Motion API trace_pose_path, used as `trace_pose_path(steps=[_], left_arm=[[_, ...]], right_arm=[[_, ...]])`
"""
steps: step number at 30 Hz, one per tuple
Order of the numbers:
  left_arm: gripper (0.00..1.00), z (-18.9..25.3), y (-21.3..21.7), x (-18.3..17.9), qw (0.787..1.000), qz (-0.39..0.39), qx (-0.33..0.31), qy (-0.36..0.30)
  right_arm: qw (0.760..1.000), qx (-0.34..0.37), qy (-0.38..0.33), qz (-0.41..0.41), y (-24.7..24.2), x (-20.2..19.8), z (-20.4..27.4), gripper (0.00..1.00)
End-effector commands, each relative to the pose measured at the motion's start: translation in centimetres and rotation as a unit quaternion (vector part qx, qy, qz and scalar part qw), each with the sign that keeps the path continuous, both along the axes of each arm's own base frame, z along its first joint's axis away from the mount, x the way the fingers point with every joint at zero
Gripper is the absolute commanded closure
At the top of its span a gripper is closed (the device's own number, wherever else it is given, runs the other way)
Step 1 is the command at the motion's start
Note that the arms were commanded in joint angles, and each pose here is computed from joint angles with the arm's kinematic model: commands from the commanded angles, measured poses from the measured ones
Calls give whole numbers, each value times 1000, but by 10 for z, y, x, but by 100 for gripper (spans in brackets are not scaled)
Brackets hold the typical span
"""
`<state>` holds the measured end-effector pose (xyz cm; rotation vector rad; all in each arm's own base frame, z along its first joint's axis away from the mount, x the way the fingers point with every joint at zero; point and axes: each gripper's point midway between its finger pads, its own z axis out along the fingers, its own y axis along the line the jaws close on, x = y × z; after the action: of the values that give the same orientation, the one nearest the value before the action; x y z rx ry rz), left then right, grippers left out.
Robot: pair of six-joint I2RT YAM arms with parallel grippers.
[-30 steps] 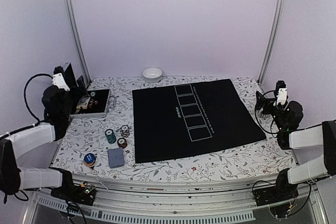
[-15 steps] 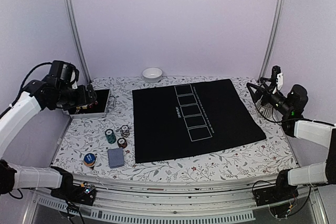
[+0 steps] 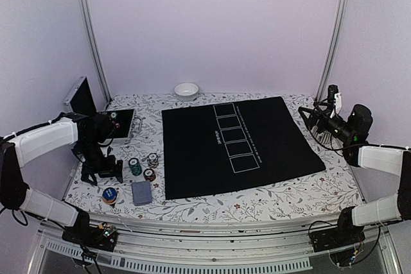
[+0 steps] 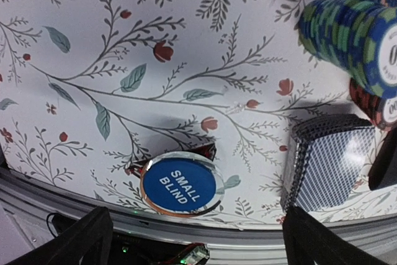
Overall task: Distribute texas hold em gaming equipment
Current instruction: Pick up the small blind button and dealer button from the corner of the board.
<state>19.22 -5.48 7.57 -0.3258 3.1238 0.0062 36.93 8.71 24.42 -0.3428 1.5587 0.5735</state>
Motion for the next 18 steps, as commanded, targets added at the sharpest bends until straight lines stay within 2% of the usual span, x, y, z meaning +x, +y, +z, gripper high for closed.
trace_pose_path(steps=[1, 6, 10, 18], left_arm=[[2, -6, -5, -14, 1000, 10, -21, 12], [2, -17, -8, -16, 999, 5, -28, 17], [2, -31, -4, -21, 998, -8, -13, 53], [2, -46, 5, -29, 997, 31, 13, 69]], right_arm=[[1000, 4, 2, -3, -2, 4, 2, 1], [1000, 6, 11, -5, -2, 8, -2, 1], [1000, 8, 15, -6, -2, 9, -4, 1], [1000, 7, 10, -10, -4, 8, -2, 1]])
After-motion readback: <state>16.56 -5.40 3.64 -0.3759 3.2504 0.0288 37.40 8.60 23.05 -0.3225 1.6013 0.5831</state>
